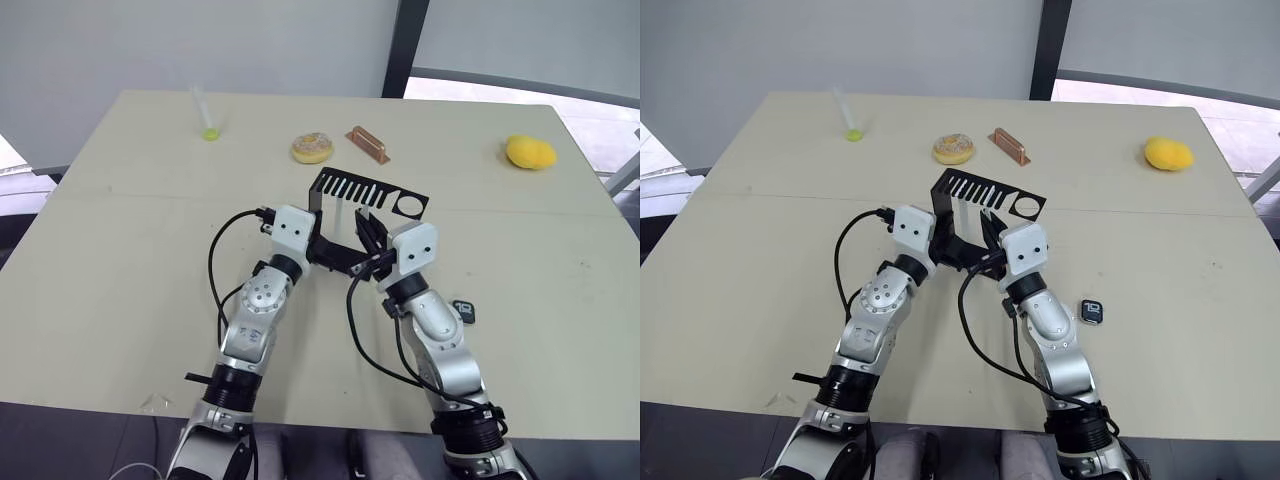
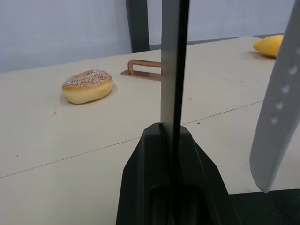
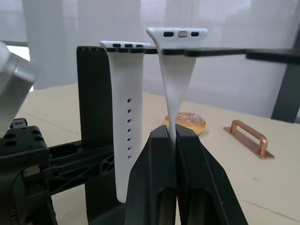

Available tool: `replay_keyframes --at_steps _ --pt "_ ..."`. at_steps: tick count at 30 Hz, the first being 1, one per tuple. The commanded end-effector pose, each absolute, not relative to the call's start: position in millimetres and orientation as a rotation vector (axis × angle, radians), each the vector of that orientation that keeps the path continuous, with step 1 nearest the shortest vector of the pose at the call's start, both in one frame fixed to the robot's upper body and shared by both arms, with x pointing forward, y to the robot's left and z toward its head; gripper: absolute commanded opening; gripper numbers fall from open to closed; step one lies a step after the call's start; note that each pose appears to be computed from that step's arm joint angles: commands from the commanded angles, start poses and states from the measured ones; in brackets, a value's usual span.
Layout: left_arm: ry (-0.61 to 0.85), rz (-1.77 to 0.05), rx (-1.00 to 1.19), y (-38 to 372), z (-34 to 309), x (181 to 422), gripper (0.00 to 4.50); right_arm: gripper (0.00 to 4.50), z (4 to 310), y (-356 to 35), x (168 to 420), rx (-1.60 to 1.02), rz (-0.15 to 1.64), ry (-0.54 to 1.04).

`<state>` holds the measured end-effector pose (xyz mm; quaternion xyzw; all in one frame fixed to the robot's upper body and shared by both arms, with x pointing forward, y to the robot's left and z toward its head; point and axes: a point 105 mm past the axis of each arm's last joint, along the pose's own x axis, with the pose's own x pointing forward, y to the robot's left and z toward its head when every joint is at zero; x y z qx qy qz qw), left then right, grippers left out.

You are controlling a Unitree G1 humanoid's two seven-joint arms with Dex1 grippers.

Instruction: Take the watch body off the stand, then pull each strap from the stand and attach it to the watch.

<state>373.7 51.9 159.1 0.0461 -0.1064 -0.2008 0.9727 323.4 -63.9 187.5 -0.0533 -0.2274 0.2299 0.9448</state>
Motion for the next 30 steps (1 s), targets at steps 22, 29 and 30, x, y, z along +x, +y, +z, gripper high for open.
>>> replay_keyframes --at_steps 22,29,30 --pt "-0.247 -0.350 0.079 57 174 373 0.30 0.03 176 -102 266 -0.404 0.562 -0.484" --pt "-0.225 -0.409 0.095 62 166 362 3.46 0.00 186 -105 260 -0.359 0.632 -0.465" --pt "-0.218 -0.393 0.095 68 166 360 3.93 0.00 185 -105 258 -0.390 0.662 -0.454"
